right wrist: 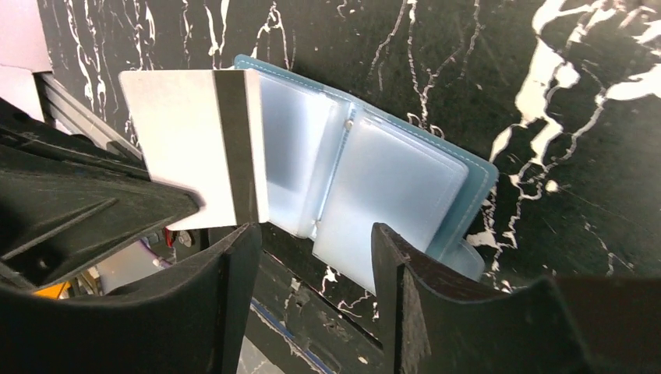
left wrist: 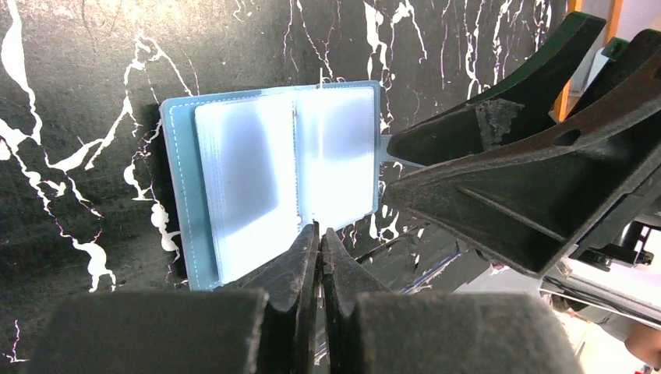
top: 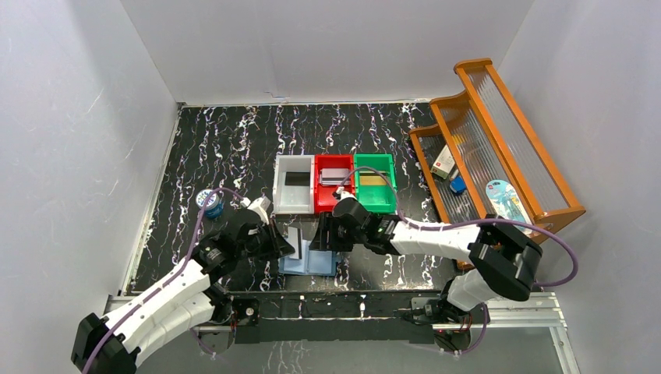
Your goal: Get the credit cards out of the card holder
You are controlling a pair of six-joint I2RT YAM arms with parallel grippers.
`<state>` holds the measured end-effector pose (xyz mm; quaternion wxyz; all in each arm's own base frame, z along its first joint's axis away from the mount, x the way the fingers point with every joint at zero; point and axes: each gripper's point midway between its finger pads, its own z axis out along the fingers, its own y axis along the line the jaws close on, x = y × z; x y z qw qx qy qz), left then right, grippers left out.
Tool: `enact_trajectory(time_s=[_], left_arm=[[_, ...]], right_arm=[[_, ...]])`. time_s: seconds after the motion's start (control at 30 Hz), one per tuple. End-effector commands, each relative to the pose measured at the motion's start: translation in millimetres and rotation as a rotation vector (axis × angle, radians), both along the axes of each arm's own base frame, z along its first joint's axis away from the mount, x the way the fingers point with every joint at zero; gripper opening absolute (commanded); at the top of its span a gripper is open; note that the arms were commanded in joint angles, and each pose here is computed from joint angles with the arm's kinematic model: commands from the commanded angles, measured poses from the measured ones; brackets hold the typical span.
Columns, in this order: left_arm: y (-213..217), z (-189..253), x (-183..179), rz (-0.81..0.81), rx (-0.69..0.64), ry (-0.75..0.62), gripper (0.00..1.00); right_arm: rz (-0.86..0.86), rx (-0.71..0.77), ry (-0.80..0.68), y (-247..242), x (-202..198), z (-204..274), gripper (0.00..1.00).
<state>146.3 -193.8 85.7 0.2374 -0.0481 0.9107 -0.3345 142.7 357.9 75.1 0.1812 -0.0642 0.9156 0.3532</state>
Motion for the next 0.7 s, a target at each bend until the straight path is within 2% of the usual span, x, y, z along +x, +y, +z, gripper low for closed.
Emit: enact_trajectory(time_s=[0.0, 0.4, 0.6, 0.67], left_arm=[[0.3, 18.2, 4.0, 0.0, -0.023, -0.063, 0.0], [-13.8, 42.0, 0.6, -0.093, -0.137, -0.177, 0.0], [-28.1, 58.4, -4.6, -0.158, -0.245, -0.224, 0.0], [-32.3, 63.9, -6.8, -0.183, -0.27, -0.231, 0.0]], right_arm=[[-0.038, 0.016, -0.066, -9.1, 7.8, 7.3, 0.64], [-0.071, 0.133, -0.184, -18.6, 15.0, 27.3, 0.66], [0.022, 0.323, -0.247, -11.2, 6.2, 68.9, 0.65], [0.019, 0.409, -0.273, -14.7, 6.1, 82.0, 0.67]])
